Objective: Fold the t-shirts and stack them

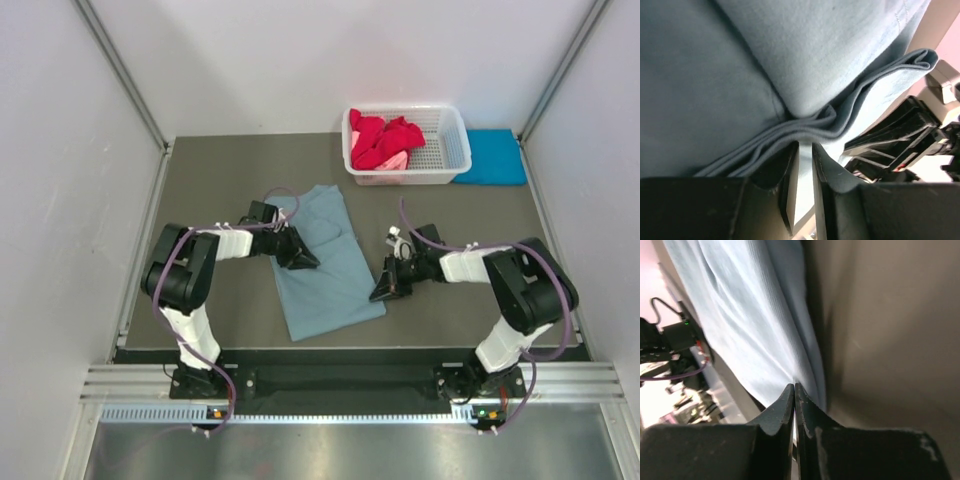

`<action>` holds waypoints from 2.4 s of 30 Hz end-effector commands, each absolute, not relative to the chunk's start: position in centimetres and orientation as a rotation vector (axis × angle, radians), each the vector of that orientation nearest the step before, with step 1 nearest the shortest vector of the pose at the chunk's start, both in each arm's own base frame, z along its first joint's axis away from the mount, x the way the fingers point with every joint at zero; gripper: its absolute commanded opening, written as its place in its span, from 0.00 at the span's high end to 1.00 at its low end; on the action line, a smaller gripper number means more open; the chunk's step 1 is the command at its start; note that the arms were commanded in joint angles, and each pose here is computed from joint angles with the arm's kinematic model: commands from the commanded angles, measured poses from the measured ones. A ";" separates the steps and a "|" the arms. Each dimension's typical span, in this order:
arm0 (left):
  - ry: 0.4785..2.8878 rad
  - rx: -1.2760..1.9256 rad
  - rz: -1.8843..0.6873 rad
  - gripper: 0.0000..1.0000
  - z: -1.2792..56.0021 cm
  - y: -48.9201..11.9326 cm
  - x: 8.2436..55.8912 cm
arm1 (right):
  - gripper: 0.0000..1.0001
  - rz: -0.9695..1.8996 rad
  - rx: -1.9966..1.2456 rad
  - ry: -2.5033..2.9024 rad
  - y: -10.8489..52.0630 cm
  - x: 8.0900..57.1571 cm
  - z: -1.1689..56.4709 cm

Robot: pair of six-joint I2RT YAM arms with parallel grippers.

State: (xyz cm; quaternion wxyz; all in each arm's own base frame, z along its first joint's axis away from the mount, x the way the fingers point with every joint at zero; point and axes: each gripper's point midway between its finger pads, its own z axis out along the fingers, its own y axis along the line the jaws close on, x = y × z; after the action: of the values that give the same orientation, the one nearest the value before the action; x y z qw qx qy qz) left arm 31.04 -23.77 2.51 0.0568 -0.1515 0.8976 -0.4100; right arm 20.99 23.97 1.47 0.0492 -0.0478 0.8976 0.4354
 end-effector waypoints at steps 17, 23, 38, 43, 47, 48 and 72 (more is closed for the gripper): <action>2.708 -0.363 -0.587 0.19 11.8 -13.5 24.4 | 0.56 0.895 -0.178 2.766 17.8 18.9 3.9; 2.788 -0.471 -0.620 0.14 9.3 -14.5 16.6 | 0.46 1.035 -0.122 2.751 19.0 17.9 3.1; 2.885 -0.597 -0.669 0.54 4.1 -18.4 11.6 | 0.48 1.048 -0.099 2.761 19.2 18.1 2.5; 2.916 -0.650 -0.680 0.58 2.7 -18.5 10.8 | 0.48 1.032 -0.098 2.753 19.1 18.4 2.6; 2.918 -0.671 -0.714 0.55 2.3 -19.1 10.8 | 0.48 1.030 -0.094 2.757 19.1 18.3 2.5; 2.922 -0.682 -0.700 0.54 2.0 -19.0 10.8 | 0.48 1.031 -0.093 2.760 19.1 18.3 2.5; 2.844 -0.636 -0.675 1.00 2.9 -18.8 12.5 | 0.47 1.081 -0.109 2.781 19.0 16.3 1.2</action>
State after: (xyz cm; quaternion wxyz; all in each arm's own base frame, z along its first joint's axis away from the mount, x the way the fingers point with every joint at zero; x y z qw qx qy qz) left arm 11.51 -18.78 2.00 0.0482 -0.2166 0.9497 -0.2208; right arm 16.75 19.83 2.73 0.0744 -0.0356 0.9214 0.3798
